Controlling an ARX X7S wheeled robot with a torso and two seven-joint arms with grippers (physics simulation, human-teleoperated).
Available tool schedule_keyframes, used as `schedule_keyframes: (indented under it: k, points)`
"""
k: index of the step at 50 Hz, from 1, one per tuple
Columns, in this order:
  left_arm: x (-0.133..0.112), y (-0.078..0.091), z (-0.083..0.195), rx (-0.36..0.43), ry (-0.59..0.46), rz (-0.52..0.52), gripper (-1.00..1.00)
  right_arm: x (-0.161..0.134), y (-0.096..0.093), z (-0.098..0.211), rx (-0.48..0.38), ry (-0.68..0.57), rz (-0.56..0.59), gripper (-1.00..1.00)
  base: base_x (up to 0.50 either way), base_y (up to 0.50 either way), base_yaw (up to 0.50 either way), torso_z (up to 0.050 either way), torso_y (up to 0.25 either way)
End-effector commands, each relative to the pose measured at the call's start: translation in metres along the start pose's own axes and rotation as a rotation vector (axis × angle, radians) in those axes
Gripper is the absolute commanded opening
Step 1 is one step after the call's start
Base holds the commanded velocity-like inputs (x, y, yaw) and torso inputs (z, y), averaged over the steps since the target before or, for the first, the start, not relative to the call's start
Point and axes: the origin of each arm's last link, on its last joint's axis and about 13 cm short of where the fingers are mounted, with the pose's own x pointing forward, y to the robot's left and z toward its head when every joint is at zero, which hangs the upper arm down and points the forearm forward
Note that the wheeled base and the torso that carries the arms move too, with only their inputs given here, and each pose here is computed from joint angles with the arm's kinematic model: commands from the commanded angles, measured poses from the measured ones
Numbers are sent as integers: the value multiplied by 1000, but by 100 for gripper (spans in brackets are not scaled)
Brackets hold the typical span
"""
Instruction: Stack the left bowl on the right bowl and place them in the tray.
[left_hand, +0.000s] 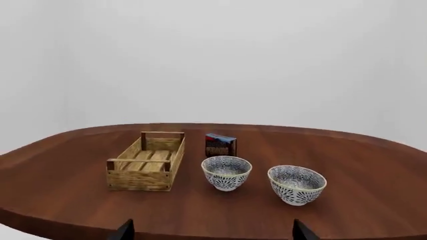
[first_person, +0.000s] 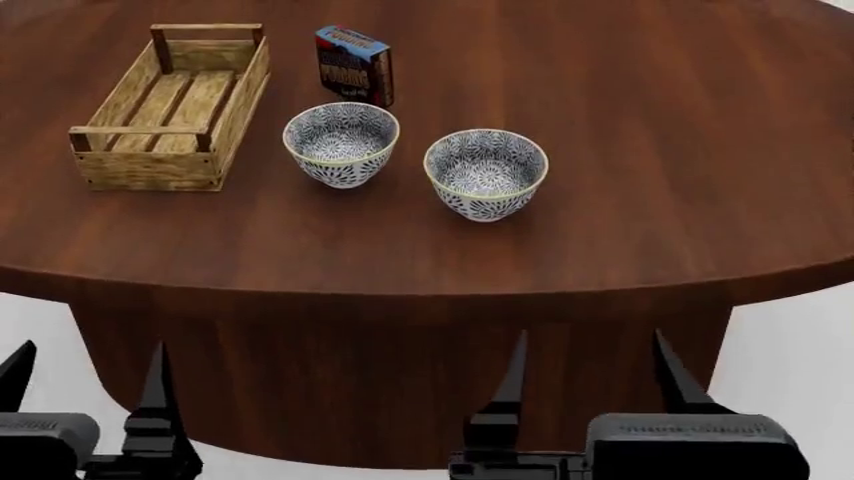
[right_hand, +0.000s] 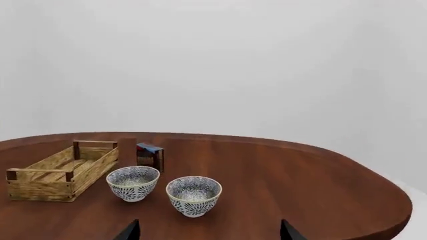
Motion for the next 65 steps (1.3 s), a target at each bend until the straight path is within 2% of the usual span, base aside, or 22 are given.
schedule_keyframes:
  k: [1,7,9,20,35,43,65]
  points:
    - [17,3,34,11,-63,12,100,9,-5,46,-27,-69,17,100,0,0,0,50,0]
    - [18,6,40,11,-75,-10,100,11,-5,44,-43,-63,29,100,0,0,0,50,0]
    - [18,5,37,53,-70,-8,100,12,-5,41,-42,-55,27,100,0,334,0,30,0]
    - [17,12,40,21,-85,-1,100,14,-4,34,-57,-34,34,100,0,500,0,0,0]
    - [19,14,38,36,-90,33,100,13,-2,32,-95,-35,30,100,26,500,0,0,0]
    - [18,14,38,39,-93,34,100,10,-2,35,-99,-47,28,100,414,336,0,0,0]
    - [16,16,38,27,-76,45,100,10,-2,35,-97,-53,23,100,500,50,0,0,0]
